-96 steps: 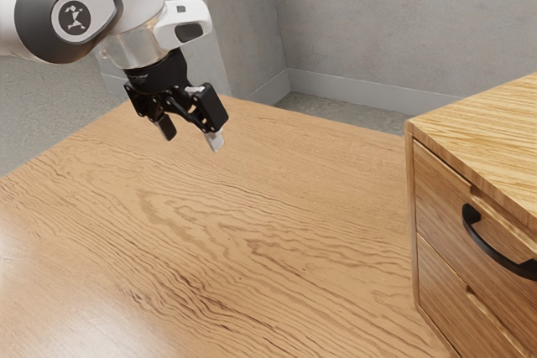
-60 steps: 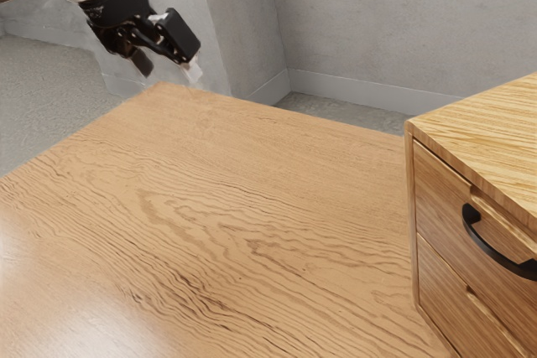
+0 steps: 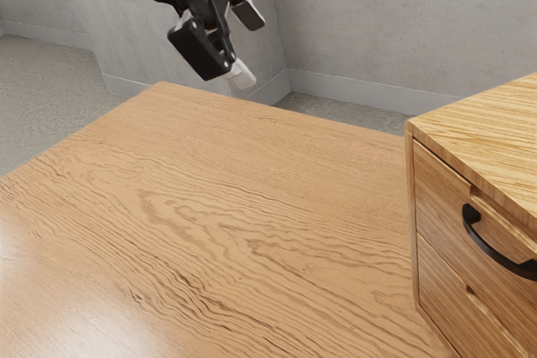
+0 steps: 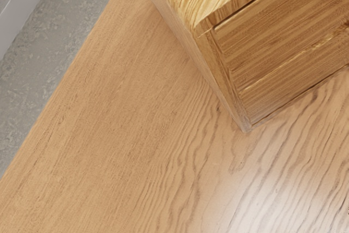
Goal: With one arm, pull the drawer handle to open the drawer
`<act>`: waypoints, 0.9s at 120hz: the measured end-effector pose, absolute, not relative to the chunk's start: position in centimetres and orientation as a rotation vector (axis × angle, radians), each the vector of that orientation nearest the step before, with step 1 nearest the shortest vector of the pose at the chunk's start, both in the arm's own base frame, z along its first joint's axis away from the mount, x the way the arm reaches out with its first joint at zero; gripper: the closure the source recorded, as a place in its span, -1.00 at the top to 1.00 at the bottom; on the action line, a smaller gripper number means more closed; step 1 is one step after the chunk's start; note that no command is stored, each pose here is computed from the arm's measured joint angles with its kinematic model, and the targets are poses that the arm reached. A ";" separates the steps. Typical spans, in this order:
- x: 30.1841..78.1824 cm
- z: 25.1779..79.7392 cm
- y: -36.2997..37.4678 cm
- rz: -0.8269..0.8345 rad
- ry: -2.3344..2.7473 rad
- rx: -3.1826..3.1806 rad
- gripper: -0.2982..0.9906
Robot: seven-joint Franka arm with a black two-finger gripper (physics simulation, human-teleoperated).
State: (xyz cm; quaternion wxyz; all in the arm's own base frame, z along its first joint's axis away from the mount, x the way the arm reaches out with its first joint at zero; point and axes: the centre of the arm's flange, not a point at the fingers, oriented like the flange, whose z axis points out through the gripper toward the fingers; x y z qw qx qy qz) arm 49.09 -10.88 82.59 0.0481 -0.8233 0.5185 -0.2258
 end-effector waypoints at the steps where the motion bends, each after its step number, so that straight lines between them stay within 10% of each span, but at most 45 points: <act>1: 49.2 82.4 -11.2 -0.686 1.599 -2.498 0.54; 108: 47.9 71.8 -30.4 -0.826 2.505 -1.534 0.29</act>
